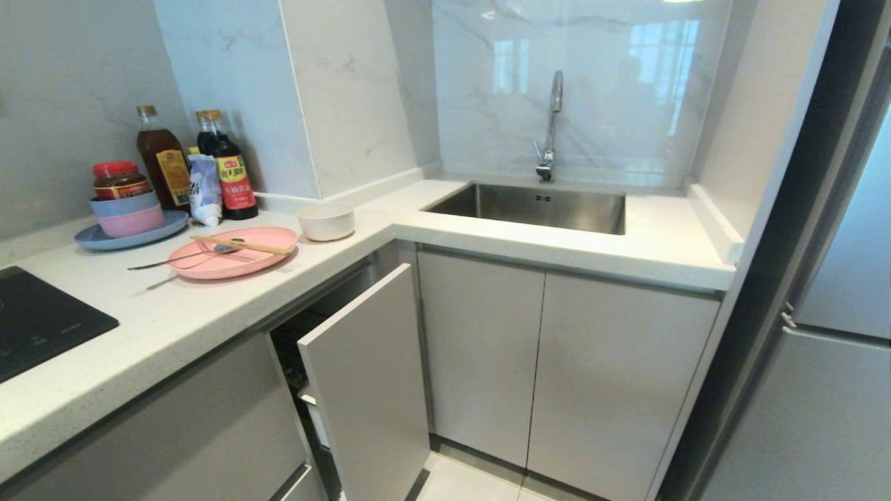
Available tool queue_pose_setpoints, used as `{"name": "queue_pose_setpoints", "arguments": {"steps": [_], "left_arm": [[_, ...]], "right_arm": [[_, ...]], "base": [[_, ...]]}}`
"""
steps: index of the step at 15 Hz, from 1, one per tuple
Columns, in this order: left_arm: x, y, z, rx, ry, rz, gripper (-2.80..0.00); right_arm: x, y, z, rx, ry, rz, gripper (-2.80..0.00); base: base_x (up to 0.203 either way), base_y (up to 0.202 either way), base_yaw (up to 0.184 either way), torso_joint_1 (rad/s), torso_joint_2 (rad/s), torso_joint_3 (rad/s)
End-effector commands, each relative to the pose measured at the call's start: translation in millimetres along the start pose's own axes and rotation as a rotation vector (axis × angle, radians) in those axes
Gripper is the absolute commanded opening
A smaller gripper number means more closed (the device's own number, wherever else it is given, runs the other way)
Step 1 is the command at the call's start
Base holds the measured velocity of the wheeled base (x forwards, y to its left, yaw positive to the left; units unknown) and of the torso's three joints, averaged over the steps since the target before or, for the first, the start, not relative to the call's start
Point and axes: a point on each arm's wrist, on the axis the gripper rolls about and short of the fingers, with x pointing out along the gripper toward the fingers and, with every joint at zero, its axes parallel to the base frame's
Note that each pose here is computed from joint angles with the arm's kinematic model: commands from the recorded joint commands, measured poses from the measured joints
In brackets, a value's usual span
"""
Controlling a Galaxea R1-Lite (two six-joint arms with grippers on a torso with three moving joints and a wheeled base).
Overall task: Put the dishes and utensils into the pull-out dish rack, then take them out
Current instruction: Open the cupboard
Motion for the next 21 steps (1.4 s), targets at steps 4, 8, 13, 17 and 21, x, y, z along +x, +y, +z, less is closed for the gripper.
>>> {"name": "queue_pose_setpoints", "arguments": {"steps": [4, 8, 13, 17, 21], "left_arm": [[117.1, -18.7, -52.3, -0.015, 0.291, -0.088, -2.8], [170.6, -52.3, -96.3, -0.02, 0.455, -0.217, -2.8], [218.4, -103.9, -162.6, 0.04, 0.673, -0.24, -2.8], [242.7, -125.9, -195.6, 0.072, 0.754, -0.129, -2.8], [266.8, -153.6, -223.3, -0.014, 0.806, -0.031, -2.8]], "right_arm": [[0.1, 0.0, 0.1, 0.0, 0.001, 0.0, -2.8], [0.1, 0.0, 0.1, 0.0, 0.001, 0.0, -2.8], [0.1, 0.0, 0.0, 0.0, 0.001, 0.0, -2.8], [0.1, 0.0, 0.0, 0.0, 0.001, 0.001, -2.8], [0.1, 0.0, 0.1, 0.0, 0.001, 0.0, -2.8]], "base": [[0.0, 0.0, 0.0, 0.0, 0.0, 0.0], [0.0, 0.0, 0.0, 0.0, 0.0, 0.0], [0.0, 0.0, 0.0, 0.0, 0.0, 0.0], [0.0, 0.0, 0.0, 0.0, 0.0, 0.0], [0.0, 0.0, 0.0, 0.0, 0.0, 0.0]]}}
